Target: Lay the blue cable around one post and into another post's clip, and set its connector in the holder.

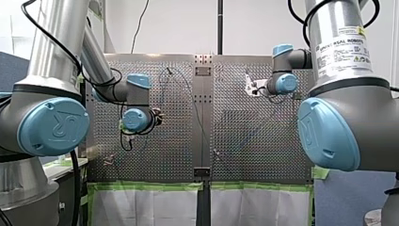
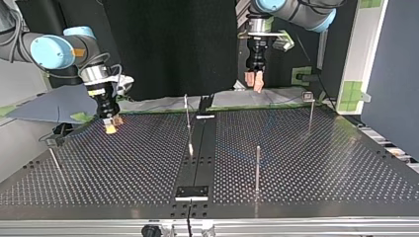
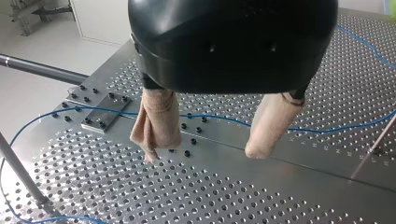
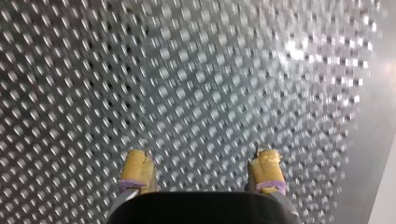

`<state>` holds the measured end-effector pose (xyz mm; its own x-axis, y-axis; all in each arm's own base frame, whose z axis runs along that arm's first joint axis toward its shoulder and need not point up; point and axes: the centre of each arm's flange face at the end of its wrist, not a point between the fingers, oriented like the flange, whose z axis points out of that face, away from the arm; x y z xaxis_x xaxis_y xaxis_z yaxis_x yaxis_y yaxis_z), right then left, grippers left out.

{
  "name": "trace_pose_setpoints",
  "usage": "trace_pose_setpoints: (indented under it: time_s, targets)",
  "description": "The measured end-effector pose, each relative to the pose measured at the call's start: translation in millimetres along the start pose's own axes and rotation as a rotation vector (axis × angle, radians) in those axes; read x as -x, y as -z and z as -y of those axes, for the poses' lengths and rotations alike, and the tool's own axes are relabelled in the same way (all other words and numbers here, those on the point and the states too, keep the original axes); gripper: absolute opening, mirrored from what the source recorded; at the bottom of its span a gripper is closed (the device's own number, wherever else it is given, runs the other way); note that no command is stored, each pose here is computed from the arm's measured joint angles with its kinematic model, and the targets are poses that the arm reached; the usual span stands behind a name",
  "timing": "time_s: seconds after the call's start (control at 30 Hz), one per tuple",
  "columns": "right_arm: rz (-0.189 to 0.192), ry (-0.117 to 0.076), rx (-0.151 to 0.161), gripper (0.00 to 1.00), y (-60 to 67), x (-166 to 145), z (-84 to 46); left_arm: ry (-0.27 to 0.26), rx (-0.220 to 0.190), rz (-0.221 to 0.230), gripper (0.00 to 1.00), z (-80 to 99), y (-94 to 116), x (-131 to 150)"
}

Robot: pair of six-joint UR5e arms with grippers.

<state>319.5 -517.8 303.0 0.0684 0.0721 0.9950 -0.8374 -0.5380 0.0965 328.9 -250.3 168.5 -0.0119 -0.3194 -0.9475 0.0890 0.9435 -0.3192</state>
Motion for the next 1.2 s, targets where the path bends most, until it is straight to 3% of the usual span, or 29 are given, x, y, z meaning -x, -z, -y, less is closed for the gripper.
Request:
trace_pose_setpoints:
  time_s: [0.23,0.37,0.47,0.63,0.9,1.07,1.2]
  targets:
    - [-0.002,0.013,-0.021,1.00,10.2,16.8,35.1,-0.002,-0.004,-0.001,1.00,-0.1,1.9,-1.2]
    - [0.004,0.006,-0.024,1.00,16.2,28.4,52.2,-0.018,-0.013,-0.009,1.00,0.9,3.5,-2.4]
    - [0.020,0.009,-0.026,1.00,21.0,44.9,66.7,-0.032,-0.015,-0.012,1.00,1.2,4.4,-3.1]
    - [0.067,0.032,-0.032,1.00,32.1,80.6,93.2,-0.044,-0.017,-0.015,1.00,1.8,5.1,-3.5]
    - [0.142,0.040,-0.041,1.00,42.3,120.1,128.7,-0.053,-0.017,-0.030,1.00,2.1,7.5,-5.2]
    - [0.162,0.049,-0.044,1.00,46.9,130.2,148.2,-0.081,-0.010,-0.056,1.00,0.9,10.9,-7.6]
    - [0.170,0.070,-0.046,1.00,53.2,130.9,168.7,-0.092,-0.009,-0.070,1.00,0.5,12.5,-8.8]
